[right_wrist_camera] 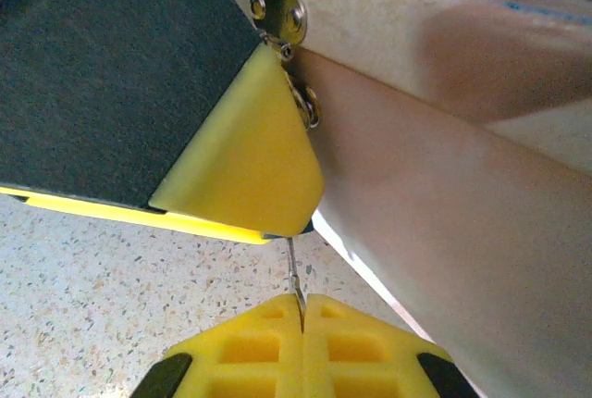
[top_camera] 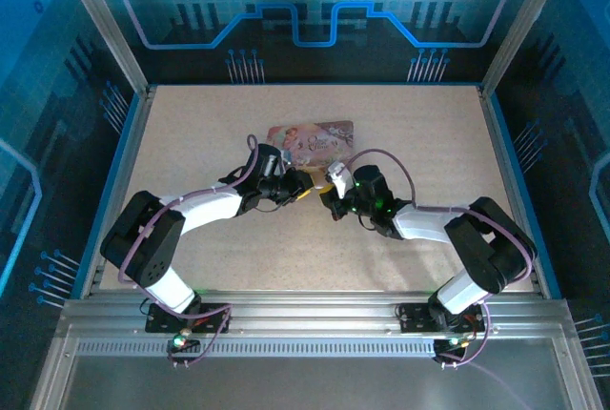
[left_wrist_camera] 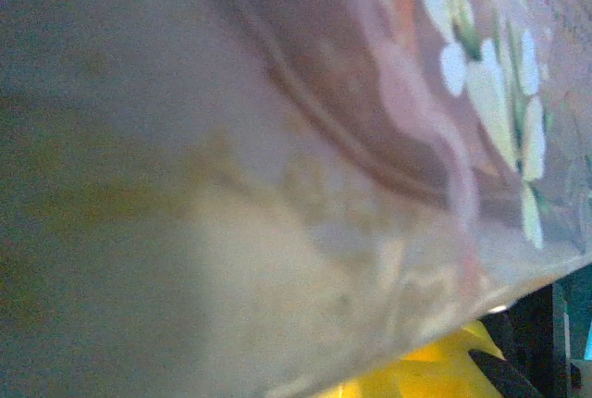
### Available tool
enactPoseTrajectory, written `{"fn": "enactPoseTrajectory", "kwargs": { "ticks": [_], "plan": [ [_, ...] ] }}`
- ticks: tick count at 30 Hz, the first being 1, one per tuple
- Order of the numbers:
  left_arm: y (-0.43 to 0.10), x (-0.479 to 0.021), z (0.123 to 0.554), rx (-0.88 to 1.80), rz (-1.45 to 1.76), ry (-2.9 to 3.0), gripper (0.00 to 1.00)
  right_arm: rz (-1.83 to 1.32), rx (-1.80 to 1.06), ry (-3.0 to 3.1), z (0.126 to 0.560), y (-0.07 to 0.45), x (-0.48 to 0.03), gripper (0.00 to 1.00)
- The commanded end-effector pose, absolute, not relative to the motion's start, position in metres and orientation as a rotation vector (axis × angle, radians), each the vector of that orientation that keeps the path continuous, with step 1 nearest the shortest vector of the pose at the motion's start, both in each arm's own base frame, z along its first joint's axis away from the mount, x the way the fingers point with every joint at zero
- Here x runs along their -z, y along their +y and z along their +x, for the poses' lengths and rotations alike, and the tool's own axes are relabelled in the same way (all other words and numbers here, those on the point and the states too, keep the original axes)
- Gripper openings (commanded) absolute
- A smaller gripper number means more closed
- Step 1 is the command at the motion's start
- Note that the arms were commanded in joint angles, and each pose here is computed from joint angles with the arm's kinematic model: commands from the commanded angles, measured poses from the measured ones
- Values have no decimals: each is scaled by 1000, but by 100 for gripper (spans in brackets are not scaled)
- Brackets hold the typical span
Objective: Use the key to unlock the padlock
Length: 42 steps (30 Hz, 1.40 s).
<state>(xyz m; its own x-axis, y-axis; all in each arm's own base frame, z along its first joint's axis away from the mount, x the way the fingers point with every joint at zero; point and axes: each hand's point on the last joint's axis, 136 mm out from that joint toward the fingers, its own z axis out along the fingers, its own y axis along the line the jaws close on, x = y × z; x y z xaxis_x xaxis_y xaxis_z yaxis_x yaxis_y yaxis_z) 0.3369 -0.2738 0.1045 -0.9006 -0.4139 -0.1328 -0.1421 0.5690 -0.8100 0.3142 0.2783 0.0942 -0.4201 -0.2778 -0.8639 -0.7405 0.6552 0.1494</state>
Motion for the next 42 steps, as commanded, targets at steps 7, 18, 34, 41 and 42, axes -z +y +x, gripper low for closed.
{"fn": "enactPoseTrajectory", "kwargs": {
  "ticks": [7,18,34,41,42],
  "plan": [
    [-290,-120,331,1336,-386,2495,9,-777,-831,1830,322,300,-150,0],
    [-288,-113,331,1305,-386,2512,9,-750,-806,1821,325,294,-158,0],
    [-286,-111,331,1282,-383,2519,9,-773,-787,1868,319,284,-152,0],
    [-287,-114,332,1295,-385,2508,9,-782,-830,1875,318,299,-144,0],
    [-288,-115,332,1299,-385,2505,9,-783,-839,1879,318,301,-141,0]
  ]
}}
